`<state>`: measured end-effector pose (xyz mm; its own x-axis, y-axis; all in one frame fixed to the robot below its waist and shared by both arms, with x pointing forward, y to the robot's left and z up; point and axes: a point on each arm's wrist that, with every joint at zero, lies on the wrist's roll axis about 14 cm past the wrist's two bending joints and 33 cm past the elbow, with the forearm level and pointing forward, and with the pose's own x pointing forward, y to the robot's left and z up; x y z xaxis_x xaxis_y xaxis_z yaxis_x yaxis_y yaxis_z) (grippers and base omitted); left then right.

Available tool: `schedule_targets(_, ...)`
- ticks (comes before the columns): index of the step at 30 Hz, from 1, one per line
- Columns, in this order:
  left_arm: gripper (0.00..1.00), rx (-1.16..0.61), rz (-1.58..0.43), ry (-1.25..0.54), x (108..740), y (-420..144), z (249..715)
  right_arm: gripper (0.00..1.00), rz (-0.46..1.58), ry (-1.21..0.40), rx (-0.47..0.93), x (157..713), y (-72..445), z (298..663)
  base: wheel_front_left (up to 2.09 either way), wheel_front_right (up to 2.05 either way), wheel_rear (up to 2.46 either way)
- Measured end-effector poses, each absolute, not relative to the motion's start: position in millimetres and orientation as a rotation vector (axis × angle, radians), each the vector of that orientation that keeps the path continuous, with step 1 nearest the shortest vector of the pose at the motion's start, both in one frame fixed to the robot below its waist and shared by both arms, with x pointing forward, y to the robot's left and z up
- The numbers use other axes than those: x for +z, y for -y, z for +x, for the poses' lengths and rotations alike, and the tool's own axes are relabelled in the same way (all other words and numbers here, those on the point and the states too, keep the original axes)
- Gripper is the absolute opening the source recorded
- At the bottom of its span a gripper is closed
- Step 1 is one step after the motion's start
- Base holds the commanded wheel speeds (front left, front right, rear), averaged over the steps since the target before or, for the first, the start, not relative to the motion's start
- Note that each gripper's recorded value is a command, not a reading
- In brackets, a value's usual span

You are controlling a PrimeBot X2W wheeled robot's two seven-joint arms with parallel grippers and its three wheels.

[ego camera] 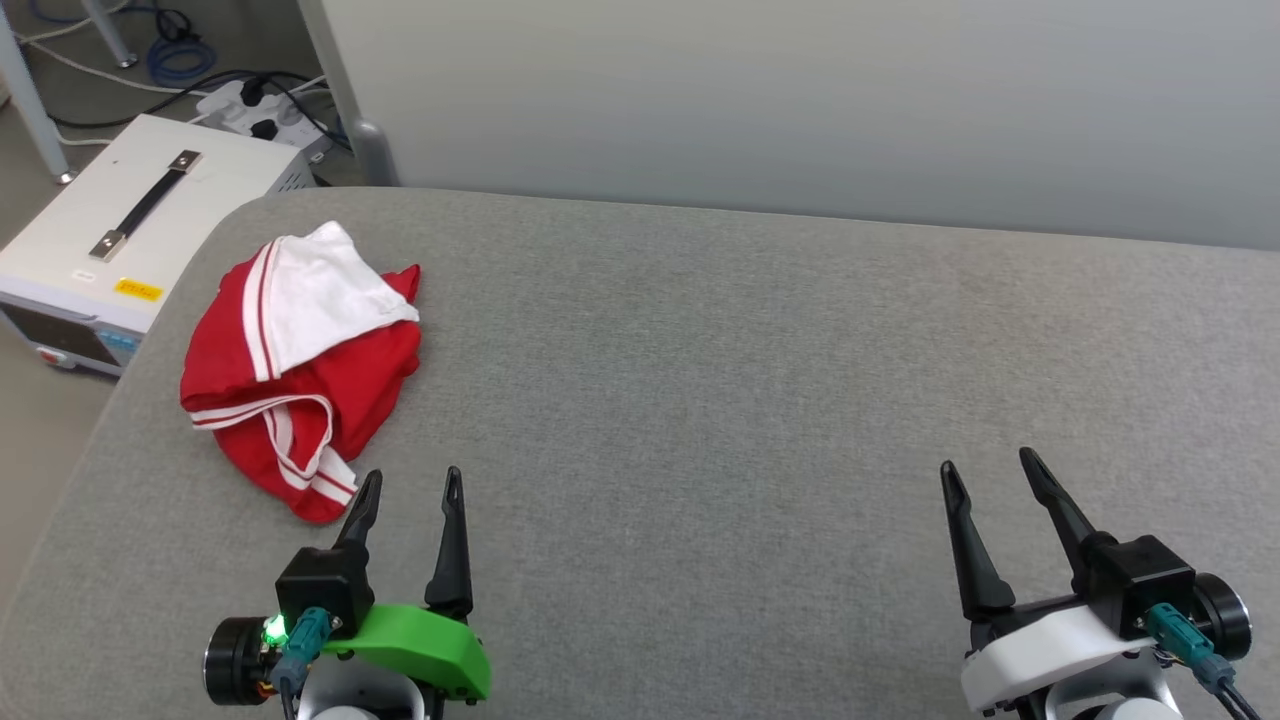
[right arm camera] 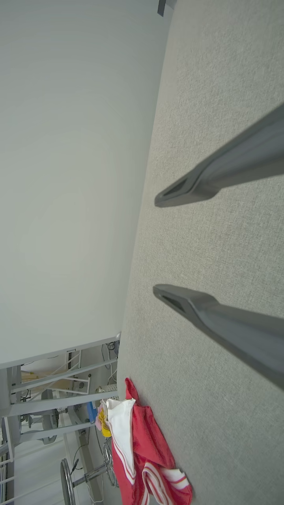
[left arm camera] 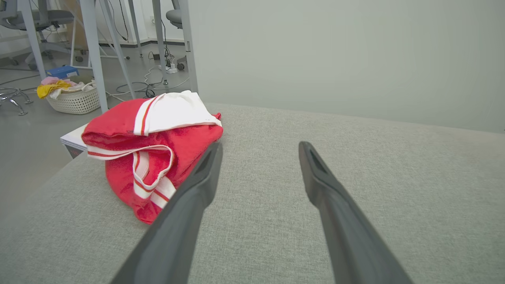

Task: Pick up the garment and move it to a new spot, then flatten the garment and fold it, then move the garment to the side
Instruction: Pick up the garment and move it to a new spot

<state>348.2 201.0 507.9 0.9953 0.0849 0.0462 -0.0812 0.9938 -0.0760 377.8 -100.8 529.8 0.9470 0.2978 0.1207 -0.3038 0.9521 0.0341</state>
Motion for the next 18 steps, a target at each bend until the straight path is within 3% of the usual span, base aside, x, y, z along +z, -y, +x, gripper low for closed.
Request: schedule_targets(18, 1.0, 0.261, -0.089, 0.069, 505, -251, 304, 1.0, 0.11, 0.113, 0.542, 526, 20, 381, 0.0, 0.0, 0.0)
